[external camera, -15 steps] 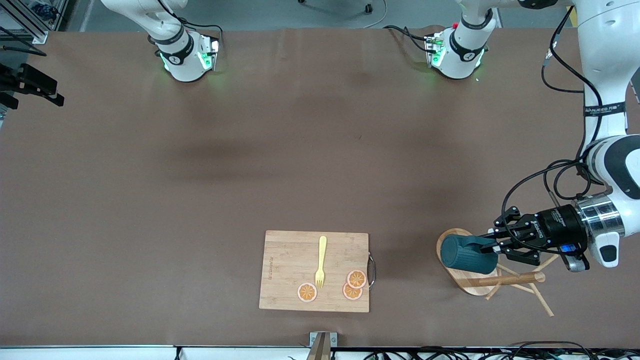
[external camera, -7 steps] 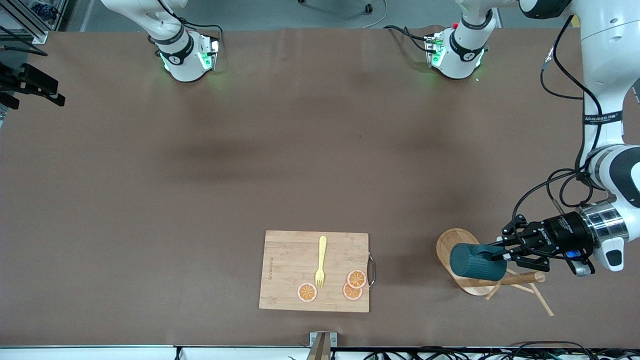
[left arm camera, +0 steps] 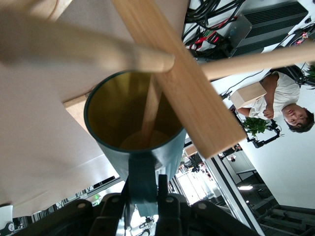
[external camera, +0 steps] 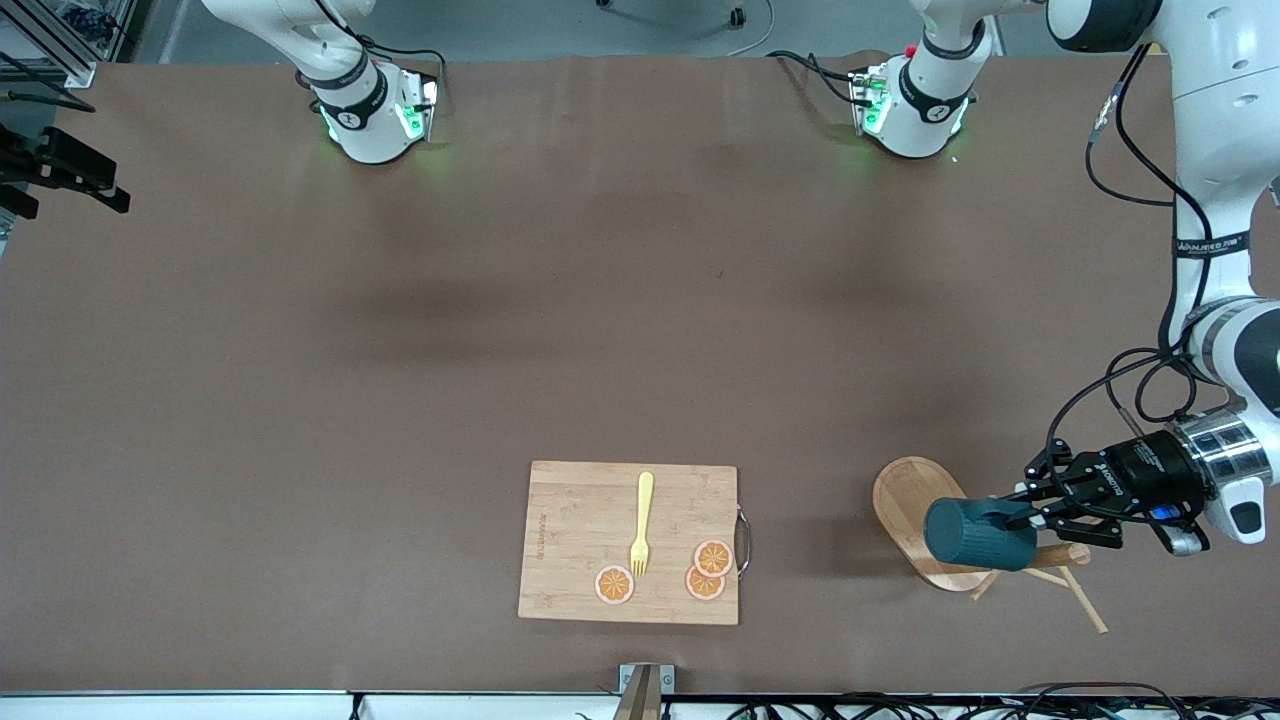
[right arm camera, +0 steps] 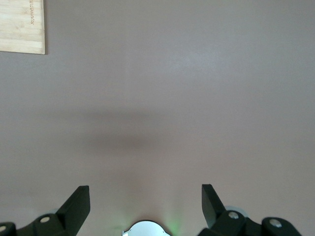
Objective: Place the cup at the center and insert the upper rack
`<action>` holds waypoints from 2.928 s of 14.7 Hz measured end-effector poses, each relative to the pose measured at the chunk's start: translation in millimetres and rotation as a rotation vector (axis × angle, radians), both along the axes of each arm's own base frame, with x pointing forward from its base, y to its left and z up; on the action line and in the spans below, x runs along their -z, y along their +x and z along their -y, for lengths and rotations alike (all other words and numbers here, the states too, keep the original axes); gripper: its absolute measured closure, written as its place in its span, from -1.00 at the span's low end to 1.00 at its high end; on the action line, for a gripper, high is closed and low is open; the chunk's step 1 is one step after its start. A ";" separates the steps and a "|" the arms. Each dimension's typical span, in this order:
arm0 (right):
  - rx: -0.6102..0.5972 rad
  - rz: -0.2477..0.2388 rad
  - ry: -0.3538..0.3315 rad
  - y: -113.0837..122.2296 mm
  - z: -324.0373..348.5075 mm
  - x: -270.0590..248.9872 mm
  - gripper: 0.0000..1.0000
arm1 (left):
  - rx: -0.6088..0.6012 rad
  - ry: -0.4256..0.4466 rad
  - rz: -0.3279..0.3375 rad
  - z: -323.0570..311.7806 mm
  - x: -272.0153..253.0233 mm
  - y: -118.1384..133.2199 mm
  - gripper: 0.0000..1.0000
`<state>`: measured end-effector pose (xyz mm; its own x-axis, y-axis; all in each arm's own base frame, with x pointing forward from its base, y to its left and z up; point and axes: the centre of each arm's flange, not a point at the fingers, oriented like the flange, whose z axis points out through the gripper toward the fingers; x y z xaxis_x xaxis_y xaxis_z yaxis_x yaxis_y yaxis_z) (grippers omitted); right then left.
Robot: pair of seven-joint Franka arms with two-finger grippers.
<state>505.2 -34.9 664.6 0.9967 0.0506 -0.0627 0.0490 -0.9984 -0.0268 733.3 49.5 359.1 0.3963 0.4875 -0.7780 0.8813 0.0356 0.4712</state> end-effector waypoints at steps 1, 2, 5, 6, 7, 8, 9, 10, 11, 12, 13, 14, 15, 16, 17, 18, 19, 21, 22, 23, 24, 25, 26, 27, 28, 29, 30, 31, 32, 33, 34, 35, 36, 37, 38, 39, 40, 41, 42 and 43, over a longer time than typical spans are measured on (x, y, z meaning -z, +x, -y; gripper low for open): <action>0.000 0.000 0.000 0.0 0.0 0.0 -1.00 | 0.000 0.002 0.006 -2.9 2.3 -0.1 0.58; 0.000 0.000 0.000 0.0 0.0 0.0 -1.00 | 0.000 0.004 0.008 -5.8 5.4 -0.3 0.58; 0.000 0.001 0.000 0.1 0.0 -0.1 -1.00 | 0.002 0.008 0.015 -10.7 14.0 -0.5 0.58; 0.000 0.001 0.000 0.1 0.2 -0.1 -1.00 | 0.004 0.009 0.015 -10.6 16.4 -0.4 0.58; 0.001 0.001 0.000 0.1 0.4 -0.1 -1.00 | 0.005 0.009 0.015 -10.2 18.5 -0.4 0.48; 0.001 0.001 0.000 0.1 0.5 -0.1 -1.00 | 0.006 0.009 0.014 -9.8 19.7 -0.3 0.26; 0.001 0.002 0.000 0.1 0.5 -0.1 -1.00 | 0.006 0.009 0.014 -9.7 19.8 -0.2 0.07; 0.001 0.002 0.000 0.1 0.5 -0.1 -1.00 | 0.009 0.013 0.017 -10.0 18.8 0.0 -0.12; 0.001 0.002 0.000 0.2 0.5 -0.1 -1.00 | 0.021 0.036 0.022 -11.0 17.0 -0.3 -0.30; 0.001 0.002 0.000 0.2 0.5 -0.2 -1.00 | 0.050 0.087 0.029 -12.2 11.9 -1.3 -0.53; 0.001 0.002 0.000 0.2 0.5 -0.2 -1.00 | 0.090 0.155 0.038 -12.4 1.4 -3.1 -0.71; 0.001 0.002 0.000 0.2 0.5 -0.3 -1.00 | 0.137 0.229 0.052 -10.5 -15.3 -6.1 -0.89; 0.001 0.003 0.000 0.2 0.7 -0.3 -1.00 | 0.191 0.304 0.071 -5.8 -38.0 -10.9 -1.00; 0.001 0.004 0.000 0.3 0.6 -0.4 -1.00 | 0.250 0.376 0.089 1.2 -64.0 -18.1 -1.00; 0.001 0.005 0.000 0.4 0.3 -0.6 -1.00 | 0.303 0.444 0.108 8.2 -91.9 -26.9 -1.00; -0.001 0.006 0.000 0.5 -0.3 -0.8 -1.00 | 0.356 0.516 0.127 15.7 -119.6 -37.0 -1.00; -0.001 0.007 -0.001 0.6 -0.8 -0.9 -1.00 | 0.409 0.594 0.145 23.9 -145.1 -47.8 -1.00; -0.002 0.009 -0.001 0.8 -1.2 -1.2 -1.00 | 0.544 0.766 0.191 45.1 -187.8 -70.3 -1.00; -0.003 0.010 -0.001 0.9 -1.3 -1.3 -1.00 | 0.616 0.849 0.207 59.1 -204.2 -81.3 -1.00; -0.003 0.010 -0.001 0.9 -1.4 -1.3 -1.00 | 0.681 0.919 0.221 73.6 -217.9 -91.7 -1.00; -0.003 0.010 -0.001 0.9 -1.4 -1.2 -1.00 | 0.739 0.971 0.238 86.6 -229.6 -101.3 -1.00; -0.003 0.009 -0.001 0.9 -1.4 -1.2 -1.00 | 0.799 1.007 0.263 97.5 -240.2 -110.3 -1.00; -0.002 0.009 -0.001 0.9 -1.2 -1.1 -1.00 | 0.854 1.027 0.291 105.4 -250.0 -118.6 -1.00; -0.002 0.009 -0.001 0.9 -1.1 -1.1 -1.00 | 0.900 1.039 0.322 110.6 -259.1 -125.9 -1.00; -0.002 0.009 -0.001 0.9 -1.1 -1.0 -1.00 | 0.946 1.053 0.349 115.1 -267.6 -133.3 -1.00; -0.002 0.009 -0.001 0.9 -1.0 -0.9 -1.00 | 0.993 1.072 0.366 120.1 -273.7 -141.1 -1.00; -0.002 0.009 -0.001 0.9 -0.7 -0.9 -1.00 | 1.034 1.092 0.378 125.5 -279.2 -150.0 -1.00; -0.001 0.009 -0.002 0.8 -0.5 -0.9 -1.00 | 1.065 1.105 0.380 129.8 -282.7 -160.2 -1.00; 0.000 0.009 -0.002 0.8 -0.3 -0.9 -1.00 | 1.087 1.110 0.374 131.8 -283.7 -172.3 -1.00; 0.000 0.009 -0.002 0.8 -0.2 -0.8 -1.00 | 1.099 1.113 0.369 131.5 -283.9 -184.5 -1.00; 0.001 0.008 -0.002 0.8 0.1 -0.8 -1.00 | 1.105 1.117 0.366 130.9 -283.8 -196.7 -1.00; 0.002 0.008 -0.002 0.8 0.4 -0.8 -1.00 | 1.107 1.125 0.373 131.7 -283.7 -208.1 -1.00; 0.004 0.008 -0.002 0.7 0.7 -0.8 -1.00 | 1.106 1.136 0.386 134.1 -282.7 -218.6 -1.00; 0.011 0.008 -0.002 0.7 0.8 -0.7 -1.00 | 1.105 1.146 0.399 137.4 -281.1 -228.2 -1.00; 0.023 0.007 -0.003 0.6 0.7 -0.7 -1.00 | 1.113 1.152 0.411 140.6 -279.7 -236.4 -1.00; 0.032 0.006 -0.003 0.6 0.6 -0.6 -1.00 | 1.133 1.154 0.428 143.8 -278.8 -242.3 -1.00; 0.036 0.006 -0.004 0.6 0.5 -0.6 -1.00 | 1.158 1.154 0.448 146.6 -278.6 -245.9 -1.00; 0.038 0.006 -0.004 0.5 0.5 -0.6 -1.00 | 1.174 1.154 0.463 147.6 -279.1 -247.0 -1.00; 0.039 0.005 -0.004 0.5 0.7 -0.6 -1.00 | 1.177 1.155 0.472 146.3 -279.6 -246.2 -1.00; 0.040 0.005 -0.004 0.4 0.9 -0.5 -1.00 | 1.176 1.156 0.475 143.3 -280.1 -245.3 -1.00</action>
<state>505.6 -35.8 665.2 0.9982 0.0108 -0.0582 0.0095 -0.9997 -0.0230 488.0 -93.7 639.2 0.9992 -0.0313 0.0241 -0.0311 -0.9995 -0.0074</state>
